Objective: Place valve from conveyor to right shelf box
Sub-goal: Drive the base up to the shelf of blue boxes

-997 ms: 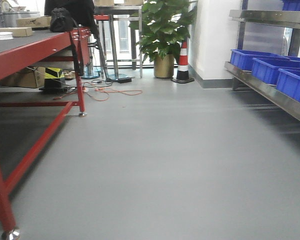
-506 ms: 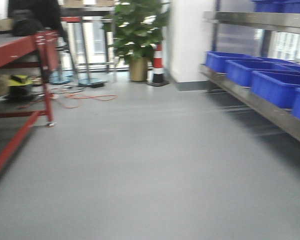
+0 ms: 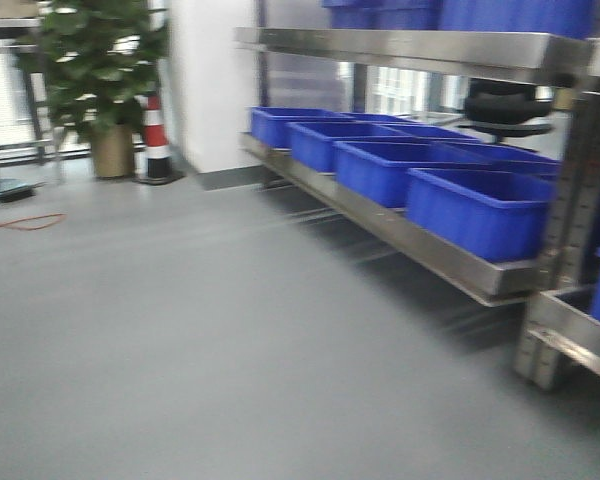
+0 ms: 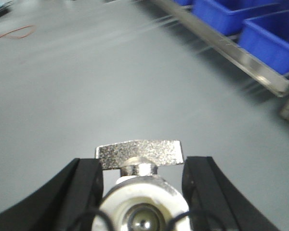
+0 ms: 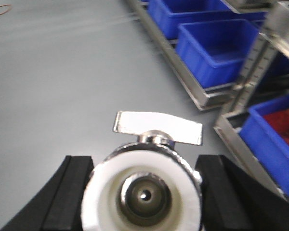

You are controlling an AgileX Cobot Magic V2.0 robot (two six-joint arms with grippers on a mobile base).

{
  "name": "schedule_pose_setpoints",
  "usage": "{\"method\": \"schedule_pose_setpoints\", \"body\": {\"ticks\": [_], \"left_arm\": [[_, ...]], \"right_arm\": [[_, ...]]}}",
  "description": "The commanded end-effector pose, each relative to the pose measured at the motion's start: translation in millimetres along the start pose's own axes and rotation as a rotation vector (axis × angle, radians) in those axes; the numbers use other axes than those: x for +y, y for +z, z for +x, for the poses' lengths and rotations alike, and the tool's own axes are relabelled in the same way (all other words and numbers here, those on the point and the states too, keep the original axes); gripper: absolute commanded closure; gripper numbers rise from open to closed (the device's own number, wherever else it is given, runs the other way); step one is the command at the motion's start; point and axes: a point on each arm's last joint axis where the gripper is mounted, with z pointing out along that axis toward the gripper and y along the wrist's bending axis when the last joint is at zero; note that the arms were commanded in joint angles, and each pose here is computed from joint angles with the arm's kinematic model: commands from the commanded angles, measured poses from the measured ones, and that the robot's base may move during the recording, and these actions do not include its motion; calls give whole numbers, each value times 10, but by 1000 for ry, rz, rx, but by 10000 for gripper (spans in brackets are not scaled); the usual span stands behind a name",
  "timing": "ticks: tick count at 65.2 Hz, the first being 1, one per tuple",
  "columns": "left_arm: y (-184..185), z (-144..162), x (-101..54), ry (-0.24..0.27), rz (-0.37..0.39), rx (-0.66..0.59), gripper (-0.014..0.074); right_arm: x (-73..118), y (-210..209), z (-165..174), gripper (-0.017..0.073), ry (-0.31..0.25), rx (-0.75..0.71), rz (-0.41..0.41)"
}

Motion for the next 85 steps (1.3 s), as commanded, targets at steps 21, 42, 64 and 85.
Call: {"method": "schedule_pose_setpoints", "body": {"ticks": [21,42,64,85], "left_arm": [[-81,-75,-22,-9,7,-74,705],[-81,-75,-22,-9,7,-74,705],[-81,-75,-22,-9,7,-74,705],[-81,-75,-22,-9,7,-74,705]], "right_arm": [[-8,-97,-103,722,-14,-103,9],[-8,-97,-103,722,-14,-103,9],[-8,-97,-103,722,-14,-103,9],[-8,-97,-103,722,-14,-103,9]]}}
